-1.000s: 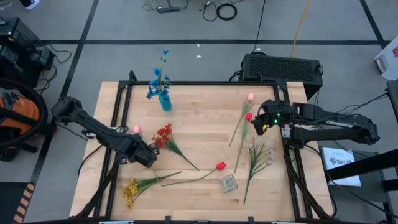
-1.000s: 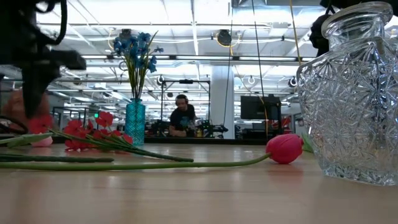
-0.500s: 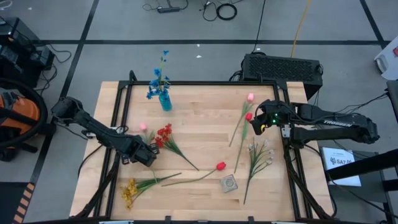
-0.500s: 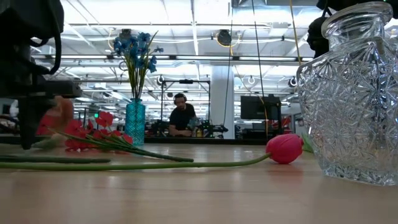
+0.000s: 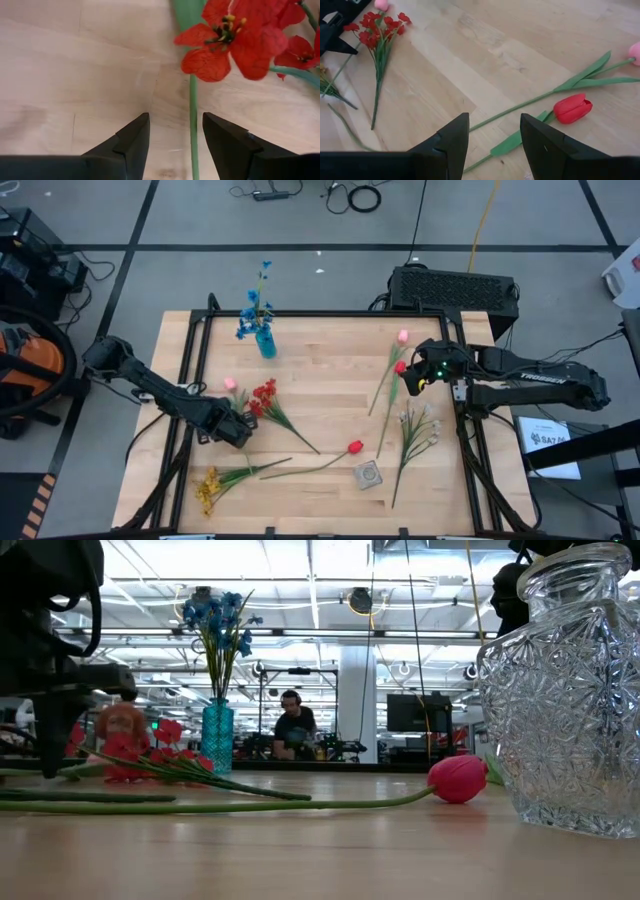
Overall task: Sort flowers into vase by color
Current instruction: Put the left pink flower into the transparent vase
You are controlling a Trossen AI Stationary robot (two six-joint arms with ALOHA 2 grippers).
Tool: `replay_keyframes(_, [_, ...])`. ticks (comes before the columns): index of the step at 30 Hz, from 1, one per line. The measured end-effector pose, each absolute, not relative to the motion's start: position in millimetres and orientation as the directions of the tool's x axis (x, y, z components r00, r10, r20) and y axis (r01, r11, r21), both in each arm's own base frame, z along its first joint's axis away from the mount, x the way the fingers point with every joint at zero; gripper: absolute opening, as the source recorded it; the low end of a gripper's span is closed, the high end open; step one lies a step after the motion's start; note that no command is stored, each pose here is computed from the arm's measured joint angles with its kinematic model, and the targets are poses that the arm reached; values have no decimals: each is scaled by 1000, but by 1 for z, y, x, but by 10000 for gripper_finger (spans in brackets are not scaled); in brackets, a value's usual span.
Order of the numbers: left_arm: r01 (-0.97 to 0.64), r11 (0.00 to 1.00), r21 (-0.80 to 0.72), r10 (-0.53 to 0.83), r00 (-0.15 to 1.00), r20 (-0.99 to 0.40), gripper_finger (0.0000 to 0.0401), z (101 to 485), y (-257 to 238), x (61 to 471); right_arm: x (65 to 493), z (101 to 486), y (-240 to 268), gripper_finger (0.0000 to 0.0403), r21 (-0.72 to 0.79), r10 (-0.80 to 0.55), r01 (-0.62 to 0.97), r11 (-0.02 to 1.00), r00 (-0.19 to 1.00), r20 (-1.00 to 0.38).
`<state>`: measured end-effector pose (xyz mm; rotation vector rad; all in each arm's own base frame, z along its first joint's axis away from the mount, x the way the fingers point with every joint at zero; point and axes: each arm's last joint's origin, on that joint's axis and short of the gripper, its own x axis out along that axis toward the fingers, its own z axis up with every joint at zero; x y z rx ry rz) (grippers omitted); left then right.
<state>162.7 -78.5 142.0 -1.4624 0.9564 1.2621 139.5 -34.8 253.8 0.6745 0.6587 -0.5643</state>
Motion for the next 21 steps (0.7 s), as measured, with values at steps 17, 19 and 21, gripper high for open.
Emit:
replay_keyframes(17, [-990, -93, -109, 64, 103, -993, 11, 142, -75, 156, 139, 254, -35, 169, 380, -256, 659, 649, 659, -707])
replay_keyframes(19, [-991, -80, -111, 47, 108, -993, 9, 145, -78, 156, 139, 254, -35, 169, 387, -255, 663, 641, 659, -707])
replay_keyframes(21, [-990, -67, -121, 37, 119, -992, 5, 152, -82, 156, 139, 254, -34, 169, 396, -251, 665, 633, 660, -708])
